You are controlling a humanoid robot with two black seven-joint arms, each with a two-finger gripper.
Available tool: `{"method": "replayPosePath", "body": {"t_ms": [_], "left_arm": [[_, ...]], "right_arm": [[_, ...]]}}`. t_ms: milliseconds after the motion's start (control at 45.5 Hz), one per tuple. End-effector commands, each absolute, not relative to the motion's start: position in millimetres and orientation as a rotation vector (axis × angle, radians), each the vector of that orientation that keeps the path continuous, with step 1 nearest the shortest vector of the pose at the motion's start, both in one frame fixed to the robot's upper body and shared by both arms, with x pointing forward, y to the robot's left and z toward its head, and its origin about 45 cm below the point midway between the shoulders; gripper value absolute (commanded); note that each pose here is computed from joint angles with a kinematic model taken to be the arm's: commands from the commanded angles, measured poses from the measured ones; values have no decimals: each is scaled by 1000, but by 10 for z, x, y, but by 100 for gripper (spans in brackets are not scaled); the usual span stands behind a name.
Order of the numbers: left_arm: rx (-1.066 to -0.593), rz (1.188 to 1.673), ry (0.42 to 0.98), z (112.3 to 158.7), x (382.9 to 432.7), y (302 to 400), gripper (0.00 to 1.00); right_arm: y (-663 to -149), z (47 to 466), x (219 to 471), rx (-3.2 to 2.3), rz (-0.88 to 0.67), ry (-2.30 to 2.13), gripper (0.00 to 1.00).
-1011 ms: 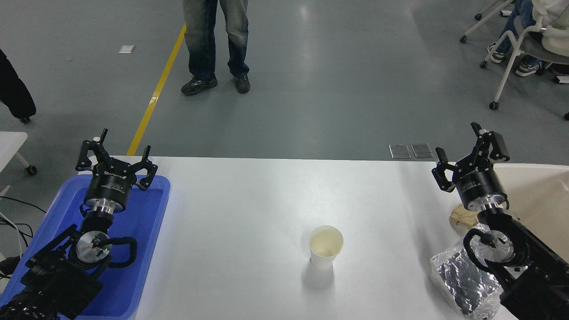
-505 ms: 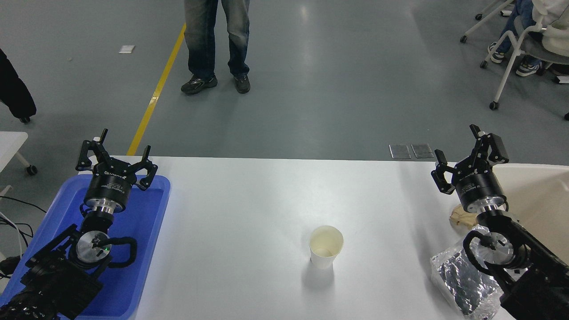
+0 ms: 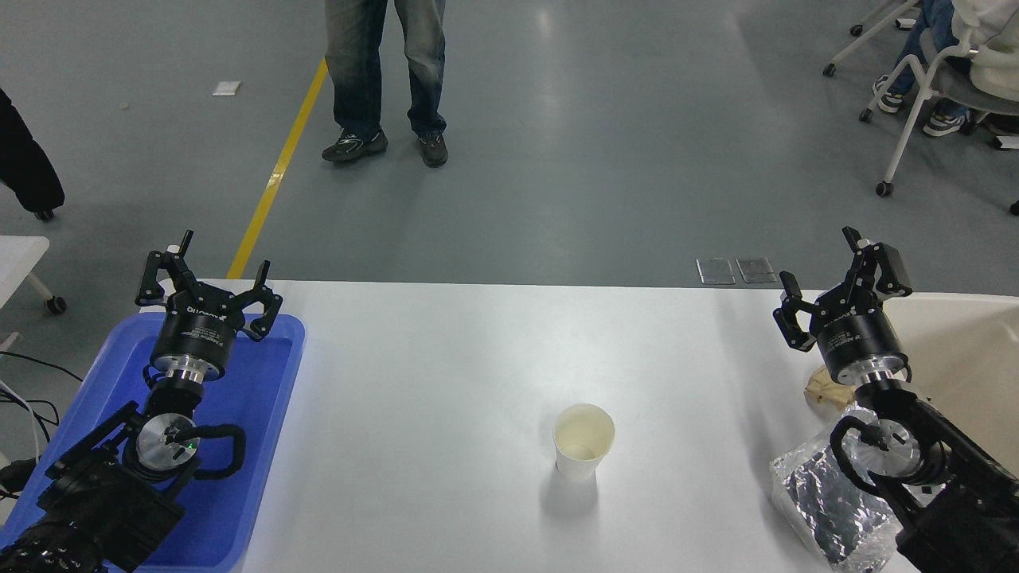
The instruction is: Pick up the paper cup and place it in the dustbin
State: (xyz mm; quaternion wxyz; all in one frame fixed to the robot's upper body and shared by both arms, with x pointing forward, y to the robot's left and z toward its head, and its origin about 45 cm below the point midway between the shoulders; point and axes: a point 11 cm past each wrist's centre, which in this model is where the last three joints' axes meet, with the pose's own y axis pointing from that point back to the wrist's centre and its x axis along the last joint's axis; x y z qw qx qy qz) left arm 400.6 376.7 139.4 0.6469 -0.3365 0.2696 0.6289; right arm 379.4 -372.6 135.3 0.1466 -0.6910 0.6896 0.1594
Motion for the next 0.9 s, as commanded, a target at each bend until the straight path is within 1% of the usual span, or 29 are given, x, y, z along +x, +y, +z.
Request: {"method": "replayPosePath", "body": {"t_ms": [0,154,176,198,220,242,374,637,725,747,769,791,879], "left_arm": [[-766,1431,613,1396,4006,3768,100],[-765,1430,613,1394,4006,3766,100],[-763,1431,615,1386,4001,3766,100],[-766,1431,614,1394,4006,3767,100],[-764,1431,614,1388,4001,3767,100],[-768,1431,613,1396,4006,3769,100],[-767,1429,613,1399,4008,3765,100],[-765,1430,613,1394,4006,3766,100],[-766,1431,613,1396,4006,3768,100],[-767,1432,614,1390,4001,3771,100],[-766,1431,613,1396,4006,3768,100],[-765,1432,614,1389,4001,3770,100],[-768,1431,613,1396,4006,3769,100]], "right_arm": [[-3719,1366,3811,-1992,455,1983,100],[-3712,1363,3812,-1992,457,1981,100],[-3711,1369,3817,-1992,455,1980,100],[-3721,1369,3815,-1991,454,1983,100],[-3722,1363,3813,-1993,455,1985,100],[-3730,1365,3813,-1992,454,1988,100],[-3813,1477,3886,-1996,412,1997,100],[-4562,2187,4120,-2136,139,2170,100],[-4684,2409,4206,-2215,74,2207,100],[-4699,2439,4220,-2244,63,2217,100],[-4705,2467,4233,-2280,45,2227,100],[-4715,2515,4250,-2315,23,2235,100],[-4761,2679,4295,-2465,-85,2270,100]]}}
